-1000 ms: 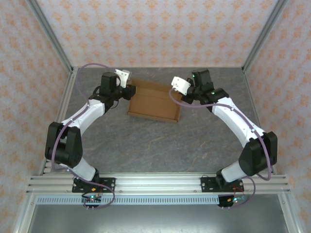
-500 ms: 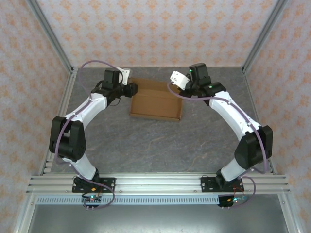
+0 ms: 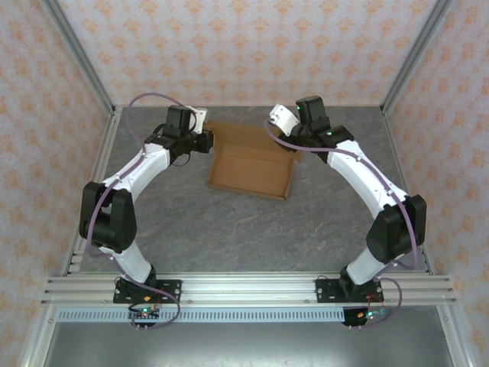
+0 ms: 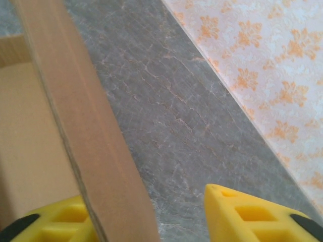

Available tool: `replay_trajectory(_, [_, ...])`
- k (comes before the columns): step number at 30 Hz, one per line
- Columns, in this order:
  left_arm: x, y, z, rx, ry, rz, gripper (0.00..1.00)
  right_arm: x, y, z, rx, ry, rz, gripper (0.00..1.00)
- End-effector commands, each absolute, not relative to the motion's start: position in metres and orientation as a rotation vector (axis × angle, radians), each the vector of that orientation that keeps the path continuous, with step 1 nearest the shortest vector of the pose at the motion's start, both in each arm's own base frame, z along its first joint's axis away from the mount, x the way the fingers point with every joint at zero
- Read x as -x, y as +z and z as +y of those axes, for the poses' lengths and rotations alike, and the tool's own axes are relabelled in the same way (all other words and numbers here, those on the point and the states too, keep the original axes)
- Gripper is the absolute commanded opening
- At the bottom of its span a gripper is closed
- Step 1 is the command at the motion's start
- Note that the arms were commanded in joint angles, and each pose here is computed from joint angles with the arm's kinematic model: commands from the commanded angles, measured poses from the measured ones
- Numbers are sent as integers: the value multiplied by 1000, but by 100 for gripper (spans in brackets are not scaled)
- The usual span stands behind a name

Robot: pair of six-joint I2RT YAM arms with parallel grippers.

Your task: Fold the paper box

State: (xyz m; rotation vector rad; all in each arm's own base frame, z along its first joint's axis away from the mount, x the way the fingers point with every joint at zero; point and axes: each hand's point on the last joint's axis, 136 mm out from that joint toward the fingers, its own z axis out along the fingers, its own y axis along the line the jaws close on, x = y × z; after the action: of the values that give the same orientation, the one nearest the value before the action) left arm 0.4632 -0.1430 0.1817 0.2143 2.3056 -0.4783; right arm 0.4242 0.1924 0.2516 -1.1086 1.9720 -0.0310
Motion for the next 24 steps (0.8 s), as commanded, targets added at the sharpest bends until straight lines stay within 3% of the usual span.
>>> replay_trajectory(1, [-464, 181, -142, -232, -458, 2316, 4, -427, 293, 176, 902, -48, 1954, 53])
replay_trajectory(10, [-464, 180, -136, -237, -418, 2326, 3, -409, 326, 122, 503, 66, 1952, 67])
replay_trajectory(15, [-464, 180, -136, -246, -415, 2330, 2, -399, 286, 97, 372, 148, 1957, 68])
replay_trajectory(24, [-461, 182, -135, -256, -407, 2338, 2, -404, 230, 125, 511, 352, 1800, 67])
